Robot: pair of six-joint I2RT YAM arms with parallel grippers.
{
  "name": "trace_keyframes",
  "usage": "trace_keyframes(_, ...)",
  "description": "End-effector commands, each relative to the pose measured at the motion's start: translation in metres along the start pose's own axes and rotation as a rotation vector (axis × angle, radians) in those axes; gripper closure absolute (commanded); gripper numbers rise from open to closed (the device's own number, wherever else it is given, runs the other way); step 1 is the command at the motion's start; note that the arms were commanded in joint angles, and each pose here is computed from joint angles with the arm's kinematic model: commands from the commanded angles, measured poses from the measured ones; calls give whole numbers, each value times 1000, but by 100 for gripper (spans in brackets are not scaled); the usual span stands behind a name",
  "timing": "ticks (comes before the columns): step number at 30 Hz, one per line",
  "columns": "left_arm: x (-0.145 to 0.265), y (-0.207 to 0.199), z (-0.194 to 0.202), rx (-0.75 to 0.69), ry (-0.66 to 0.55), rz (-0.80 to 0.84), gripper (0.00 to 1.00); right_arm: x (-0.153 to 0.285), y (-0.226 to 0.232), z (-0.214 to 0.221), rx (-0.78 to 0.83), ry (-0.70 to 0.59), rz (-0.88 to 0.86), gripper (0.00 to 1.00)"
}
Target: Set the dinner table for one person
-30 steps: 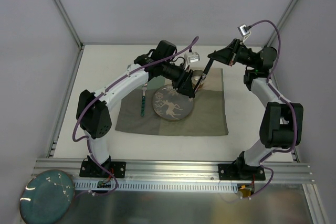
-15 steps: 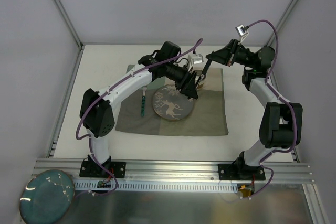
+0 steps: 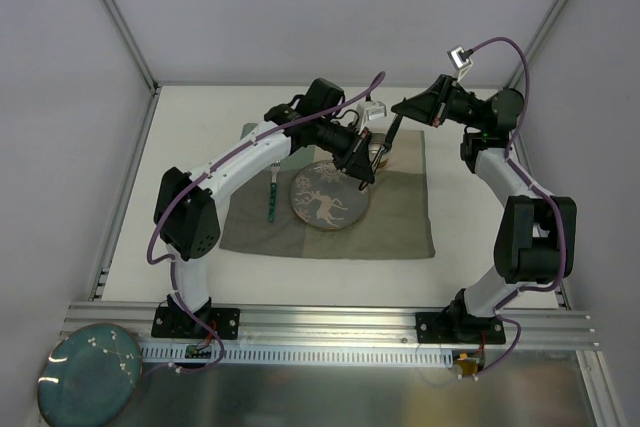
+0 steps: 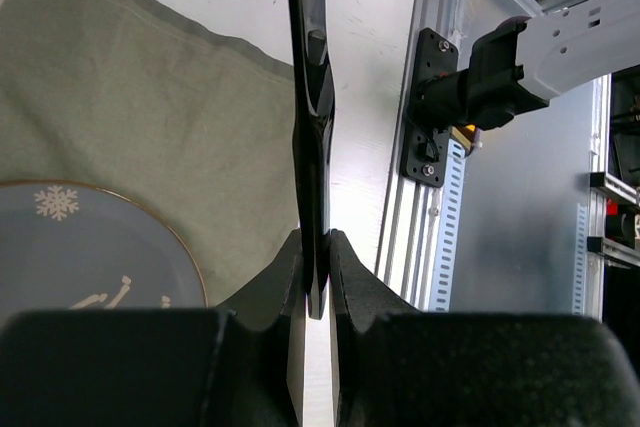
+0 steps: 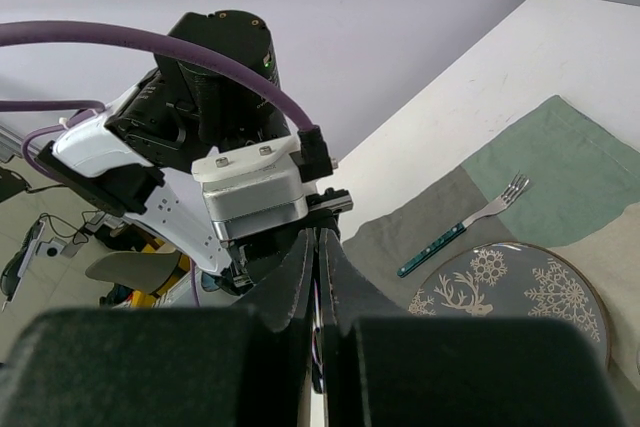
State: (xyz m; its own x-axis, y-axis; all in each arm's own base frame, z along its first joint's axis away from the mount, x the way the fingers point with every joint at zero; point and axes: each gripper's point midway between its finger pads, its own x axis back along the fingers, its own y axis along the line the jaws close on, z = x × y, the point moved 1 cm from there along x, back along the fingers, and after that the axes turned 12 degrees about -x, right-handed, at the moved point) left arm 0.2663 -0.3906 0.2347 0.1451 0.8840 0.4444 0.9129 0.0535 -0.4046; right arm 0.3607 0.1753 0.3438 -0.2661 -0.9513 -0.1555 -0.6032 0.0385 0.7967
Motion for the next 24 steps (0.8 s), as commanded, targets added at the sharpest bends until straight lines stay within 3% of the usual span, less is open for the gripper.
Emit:
trace_keyframes(1, 4, -7, -16, -77, -27, -25, 100, -3, 27, -11, 98, -24, -32, 100)
trace_keyframes(7, 14, -3, -21, -118, -33, -105, 100, 2, 17, -11, 96, -35, -12, 98)
trace_keyframes(8, 14, -3, -21, -121, -30, -106, 100, 3, 14, -11, 92, -31, -9, 89)
trace_keyframes(12, 19, -7, -21, -125, -25, -114, 100, 24, 6, -28, 113, -85, 34, 70)
trace_keyframes(16, 23, -9, -21, -130, -26, -122, 100, 42, 8, -46, 145, -133, 65, 66)
trace_keyframes(18, 23, -10, -20, -129, -23, -126, 100, 54, 8, -56, 157, -159, 86, 33)
trace_keyframes(20, 25, -10, -22, -134, -24, -138, 100, 62, 11, -63, 169, -174, 97, 16)
trace_keyframes(22, 24, -8, -20, -136, -15, -157, 100, 76, 15, -70, 191, -206, 125, 2)
trace_keyframes(24, 22, -9, -21, -145, -9, -165, 100, 91, 18, -77, 215, -233, 154, 1)
